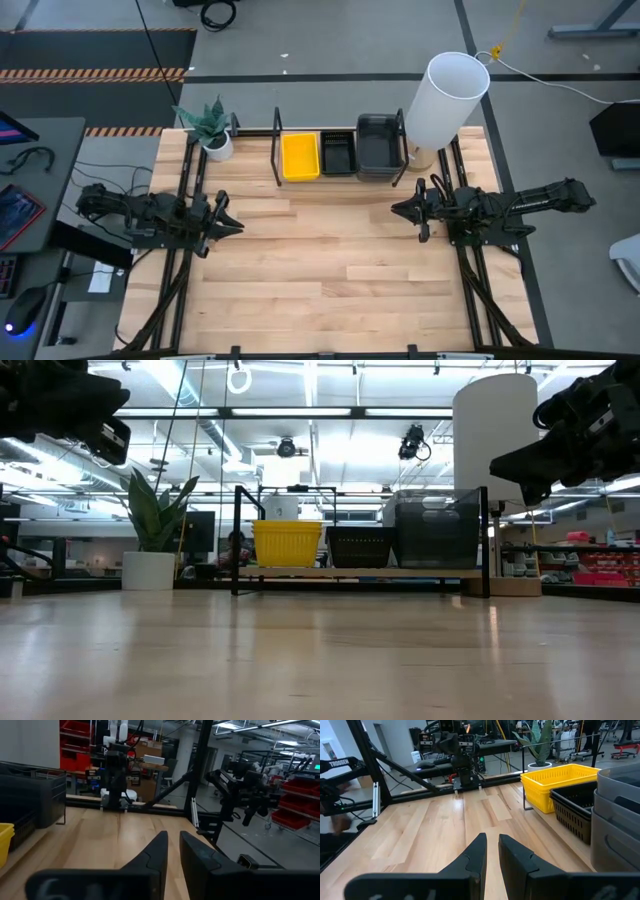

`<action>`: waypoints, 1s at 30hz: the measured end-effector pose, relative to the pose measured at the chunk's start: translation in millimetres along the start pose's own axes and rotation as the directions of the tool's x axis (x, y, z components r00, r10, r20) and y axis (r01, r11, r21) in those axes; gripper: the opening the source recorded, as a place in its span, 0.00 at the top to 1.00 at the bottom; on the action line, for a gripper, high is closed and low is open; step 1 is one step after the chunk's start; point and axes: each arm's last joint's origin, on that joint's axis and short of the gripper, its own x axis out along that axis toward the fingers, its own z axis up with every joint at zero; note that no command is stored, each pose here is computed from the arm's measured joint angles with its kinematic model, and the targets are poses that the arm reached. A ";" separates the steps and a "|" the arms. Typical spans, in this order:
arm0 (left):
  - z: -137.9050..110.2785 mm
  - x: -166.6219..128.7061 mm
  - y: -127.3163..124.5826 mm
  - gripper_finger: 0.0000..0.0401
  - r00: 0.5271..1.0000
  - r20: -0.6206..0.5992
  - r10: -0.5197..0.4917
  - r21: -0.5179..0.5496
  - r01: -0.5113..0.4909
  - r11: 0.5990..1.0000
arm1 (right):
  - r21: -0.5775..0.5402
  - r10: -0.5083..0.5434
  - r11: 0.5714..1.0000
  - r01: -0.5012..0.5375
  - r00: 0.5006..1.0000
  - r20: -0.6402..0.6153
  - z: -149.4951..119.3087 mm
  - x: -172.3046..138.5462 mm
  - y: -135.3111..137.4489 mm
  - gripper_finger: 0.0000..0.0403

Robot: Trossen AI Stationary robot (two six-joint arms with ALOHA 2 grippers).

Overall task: Stack baskets on shelf by color
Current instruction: Return to Home Position

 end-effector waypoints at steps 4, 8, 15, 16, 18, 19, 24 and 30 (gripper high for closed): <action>0.0 0.0 0.0 0.87 1.000 0.000 0.000 0.000 0.000 1.000 | 0.000 0.000 1.000 0.000 1.000 0.000 0.0 0.0 0.0 0.86; 0.0 0.0 0.0 0.86 1.000 0.000 0.000 0.000 0.000 1.000 | 0.000 0.000 1.000 0.000 1.000 0.000 0.0 0.0 0.0 0.86; 0.0 0.0 0.0 0.84 1.000 0.000 0.000 0.001 0.000 1.000 | 0.000 0.000 1.000 0.000 1.000 -0.001 -0.1 0.0 0.0 0.86; 0.0 0.0 0.0 0.85 1.000 0.000 0.000 0.001 0.000 1.000 | 0.000 0.000 1.000 0.000 1.000 -0.001 -0.1 0.0 0.0 0.86; 0.0 0.0 0.0 0.85 1.000 0.000 0.000 0.000 0.000 1.000 | 0.000 0.000 1.000 0.000 1.000 0.000 0.0 0.0 0.0 0.86; 0.0 0.0 0.0 0.86 1.000 0.000 0.000 0.001 0.000 1.000 | 0.000 0.000 1.000 0.000 1.000 0.000 0.0 0.0 0.0 0.86; 0.0 0.0 0.0 0.87 1.000 0.000 0.000 0.001 0.000 1.000 | 0.000 0.000 1.000 0.000 1.000 0.000 0.0 0.0 0.0 0.86; 0.0 0.0 0.0 0.84 1.000 0.000 0.000 0.000 0.000 1.000 | 0.000 0.000 1.000 0.000 1.000 0.000 0.0 0.0 0.0 0.86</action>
